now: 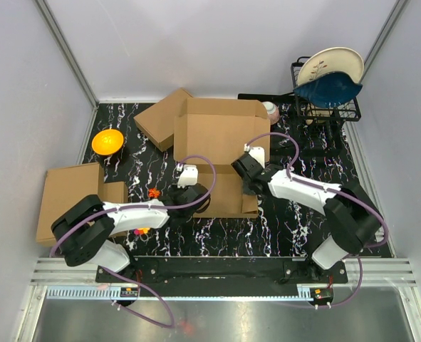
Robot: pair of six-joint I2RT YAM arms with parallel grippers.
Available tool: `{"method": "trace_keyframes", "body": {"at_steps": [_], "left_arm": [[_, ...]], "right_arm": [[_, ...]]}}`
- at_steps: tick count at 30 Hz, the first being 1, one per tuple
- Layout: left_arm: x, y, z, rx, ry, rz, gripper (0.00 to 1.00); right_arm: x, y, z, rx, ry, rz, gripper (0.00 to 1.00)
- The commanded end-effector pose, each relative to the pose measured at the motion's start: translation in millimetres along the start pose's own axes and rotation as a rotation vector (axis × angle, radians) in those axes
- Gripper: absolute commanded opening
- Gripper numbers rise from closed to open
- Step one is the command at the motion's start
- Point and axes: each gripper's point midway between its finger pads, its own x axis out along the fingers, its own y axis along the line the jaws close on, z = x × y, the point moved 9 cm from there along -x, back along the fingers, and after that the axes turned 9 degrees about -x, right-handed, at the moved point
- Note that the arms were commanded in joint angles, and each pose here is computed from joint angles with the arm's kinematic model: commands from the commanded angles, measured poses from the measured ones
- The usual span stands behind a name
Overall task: Fold the paper box
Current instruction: Fold the paper box at the center of the board.
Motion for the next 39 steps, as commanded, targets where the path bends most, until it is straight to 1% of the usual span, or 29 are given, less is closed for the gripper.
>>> {"method": "trace_keyframes", "body": {"at_steps": [1, 3, 7, 11, 13, 16, 17, 19, 20, 23, 24, 28, 30, 31, 34, 36, 39], "left_arm": [[0, -6, 5, 0.026, -0.053, 0.006, 0.00], [-1, -7, 3, 0.038, -0.057, 0.005, 0.00], [0, -6, 1, 0.043, -0.065, 0.002, 0.00], [-1, -6, 2, 0.048, -0.076, 0.002, 0.00], [-1, -5, 1, 0.051, -0.076, 0.002, 0.00], [-2, -5, 2, 0.042, -0.079, -0.002, 0.00], [-3, -6, 2, 0.040, -0.080, -0.006, 0.00], [-4, -5, 2, 0.037, -0.082, -0.005, 0.00], [-4, -6, 2, 0.035, -0.083, -0.009, 0.00], [-5, -7, 1, 0.030, -0.086, -0.011, 0.00], [-5, -7, 1, 0.029, -0.088, -0.011, 0.00], [-5, -6, 0, 0.036, -0.093, -0.005, 0.00], [-5, -6, 0, 0.034, -0.093, -0.003, 0.00], [-5, -6, 0, 0.033, -0.094, -0.004, 0.00], [-5, -6, 0, 0.035, -0.091, 0.001, 0.00], [-5, -6, 0, 0.036, -0.091, 0.008, 0.00], [-5, -6, 0, 0.038, -0.088, 0.019, 0.00]], "right_arm": [[13, 0, 14, -0.048, -0.002, -0.031, 0.42], [26, -1, 13, -0.055, 0.030, -0.047, 0.43], [41, 1, 16, -0.058, 0.052, -0.032, 0.50], [49, 1, 21, -0.057, 0.063, -0.029, 0.51], [51, -2, 23, -0.059, 0.063, -0.036, 0.46], [50, -5, 25, -0.075, 0.054, -0.060, 0.29], [50, -6, 24, -0.082, 0.059, -0.072, 0.14], [50, -9, 27, -0.102, 0.052, -0.102, 0.03], [51, -10, 25, -0.114, 0.069, -0.119, 0.00], [55, -14, 21, -0.149, 0.083, -0.167, 0.00], [57, -18, 20, -0.164, 0.081, -0.213, 0.00], [57, -12, 19, -0.166, 0.100, -0.175, 0.00], [53, -10, 20, -0.152, 0.108, -0.138, 0.20], [51, -9, 20, -0.136, 0.109, -0.127, 0.34], [42, -7, 29, -0.114, 0.091, -0.095, 0.53], [35, -7, 33, -0.118, 0.098, -0.086, 0.57], [24, -6, 40, -0.132, 0.113, -0.052, 0.59]]}}
